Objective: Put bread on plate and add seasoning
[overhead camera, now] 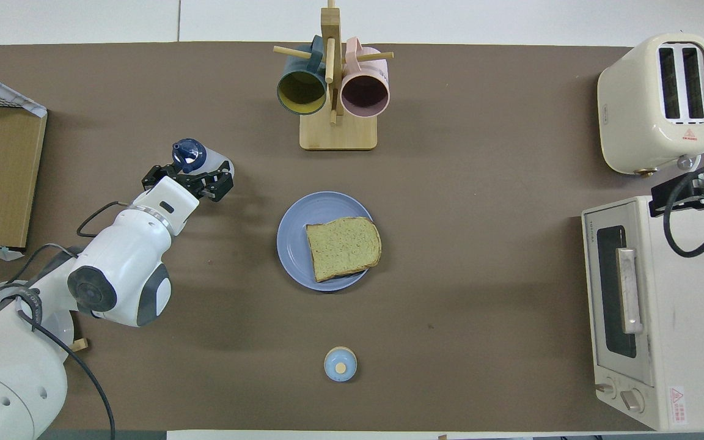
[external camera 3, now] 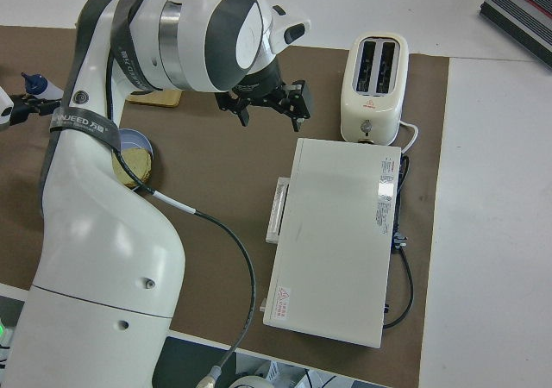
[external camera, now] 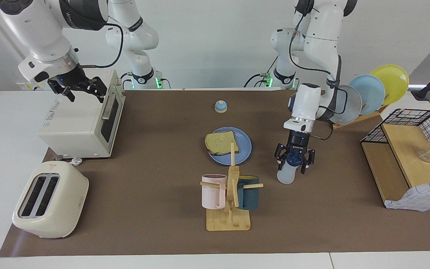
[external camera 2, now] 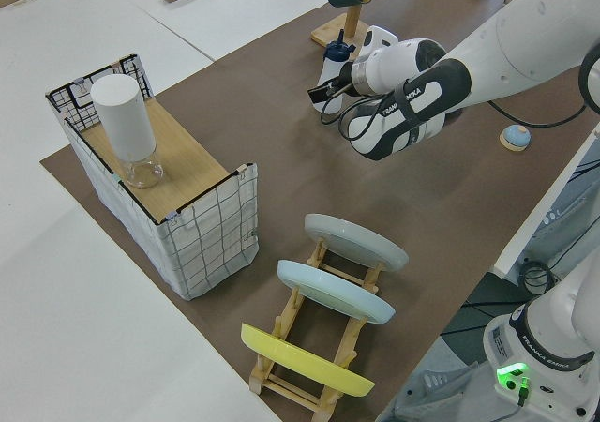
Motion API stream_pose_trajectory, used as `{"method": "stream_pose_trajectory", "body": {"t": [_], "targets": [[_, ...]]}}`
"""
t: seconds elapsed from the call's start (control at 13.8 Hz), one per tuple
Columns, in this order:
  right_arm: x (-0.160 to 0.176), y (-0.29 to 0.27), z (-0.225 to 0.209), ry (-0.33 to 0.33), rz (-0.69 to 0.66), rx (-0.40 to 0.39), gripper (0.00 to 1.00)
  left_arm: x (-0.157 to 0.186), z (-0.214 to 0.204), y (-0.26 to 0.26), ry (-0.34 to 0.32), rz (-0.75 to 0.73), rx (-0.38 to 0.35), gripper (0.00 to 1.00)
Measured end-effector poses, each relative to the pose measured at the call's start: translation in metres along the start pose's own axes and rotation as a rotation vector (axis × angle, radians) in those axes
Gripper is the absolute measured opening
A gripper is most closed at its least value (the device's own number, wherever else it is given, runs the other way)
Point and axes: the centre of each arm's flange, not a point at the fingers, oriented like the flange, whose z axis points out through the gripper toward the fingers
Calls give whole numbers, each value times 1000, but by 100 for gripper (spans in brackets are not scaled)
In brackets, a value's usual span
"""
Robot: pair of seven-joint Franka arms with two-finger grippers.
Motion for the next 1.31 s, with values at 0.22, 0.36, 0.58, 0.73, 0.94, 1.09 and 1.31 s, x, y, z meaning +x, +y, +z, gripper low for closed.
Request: {"method": "stream_pose_trajectory", "body": {"t": [0.22,0.36,0.58,0.73,0.94,1.09,1.31], "targets": [[0,0,0,0,0,0,100,0,0,0,-1,1,0,100],[0,0,0,0,0,0,100,-2,0,0,-3,1,0,100],[0,0,0,0,0,0,100,-8,-2,0,-14,3,0,100],[0,0,0,0,0,0,100,-13,-8,1,-16,8,0,100],[0,0,0,0,0,0,100,-24,-28,2,-23,35,3,100],[0,0,0,0,0,0,100,-32,-45,5,-26,48,3,100],[0,0,0,0,0,0,100,-43,-68,19,-26,78,-11,100]]}}
